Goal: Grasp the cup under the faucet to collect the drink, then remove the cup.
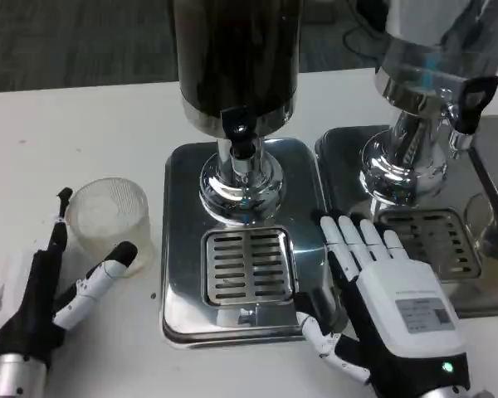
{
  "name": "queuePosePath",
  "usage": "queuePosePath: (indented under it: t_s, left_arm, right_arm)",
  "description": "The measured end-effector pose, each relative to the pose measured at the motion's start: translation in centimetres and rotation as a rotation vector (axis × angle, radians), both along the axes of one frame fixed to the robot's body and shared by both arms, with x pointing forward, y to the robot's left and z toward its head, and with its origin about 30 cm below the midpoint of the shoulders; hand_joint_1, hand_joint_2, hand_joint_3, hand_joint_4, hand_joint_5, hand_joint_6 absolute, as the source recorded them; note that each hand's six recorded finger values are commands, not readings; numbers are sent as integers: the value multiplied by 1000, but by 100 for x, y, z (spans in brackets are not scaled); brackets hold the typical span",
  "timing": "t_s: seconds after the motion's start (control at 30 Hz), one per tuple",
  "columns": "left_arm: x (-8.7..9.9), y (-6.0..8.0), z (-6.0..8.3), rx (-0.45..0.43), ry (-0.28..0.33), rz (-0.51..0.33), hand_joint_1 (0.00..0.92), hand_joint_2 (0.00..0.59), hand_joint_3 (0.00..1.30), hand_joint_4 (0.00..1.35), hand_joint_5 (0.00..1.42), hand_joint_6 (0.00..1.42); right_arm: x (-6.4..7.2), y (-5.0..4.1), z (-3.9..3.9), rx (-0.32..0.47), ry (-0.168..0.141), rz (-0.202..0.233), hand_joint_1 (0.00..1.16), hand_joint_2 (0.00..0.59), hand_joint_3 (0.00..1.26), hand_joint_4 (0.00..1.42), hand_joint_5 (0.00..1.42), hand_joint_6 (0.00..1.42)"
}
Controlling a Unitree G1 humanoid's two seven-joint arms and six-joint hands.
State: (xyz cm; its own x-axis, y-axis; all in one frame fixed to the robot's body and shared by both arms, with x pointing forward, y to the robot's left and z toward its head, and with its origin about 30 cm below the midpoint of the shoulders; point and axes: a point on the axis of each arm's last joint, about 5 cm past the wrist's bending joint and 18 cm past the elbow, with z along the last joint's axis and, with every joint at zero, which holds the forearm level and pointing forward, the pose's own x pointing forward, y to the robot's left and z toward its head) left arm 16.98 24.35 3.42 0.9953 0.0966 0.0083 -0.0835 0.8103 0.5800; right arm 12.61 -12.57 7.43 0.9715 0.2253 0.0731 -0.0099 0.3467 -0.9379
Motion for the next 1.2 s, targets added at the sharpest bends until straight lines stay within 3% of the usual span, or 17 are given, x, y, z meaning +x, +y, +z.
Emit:
queuePosePath:
  t_s: [0.37,0.73,1.2]
  left_arm:
    - [66,-2,-57,16,34,6,234,20,0,0,0,0]
    - [201,-23,-70,7,16,61,255,27,0,0,43,85]
    - [230,-55,-101,-1,-1,36,270,35,0,0,80,103]
  right_arm:
    - [-1,-8,1,4,3,-6,182,394,0,0,0,0]
    - [-10,-6,-1,11,11,-8,188,391,13,0,0,0]
    - [-25,40,3,39,22,-16,192,393,27,0,0,0]
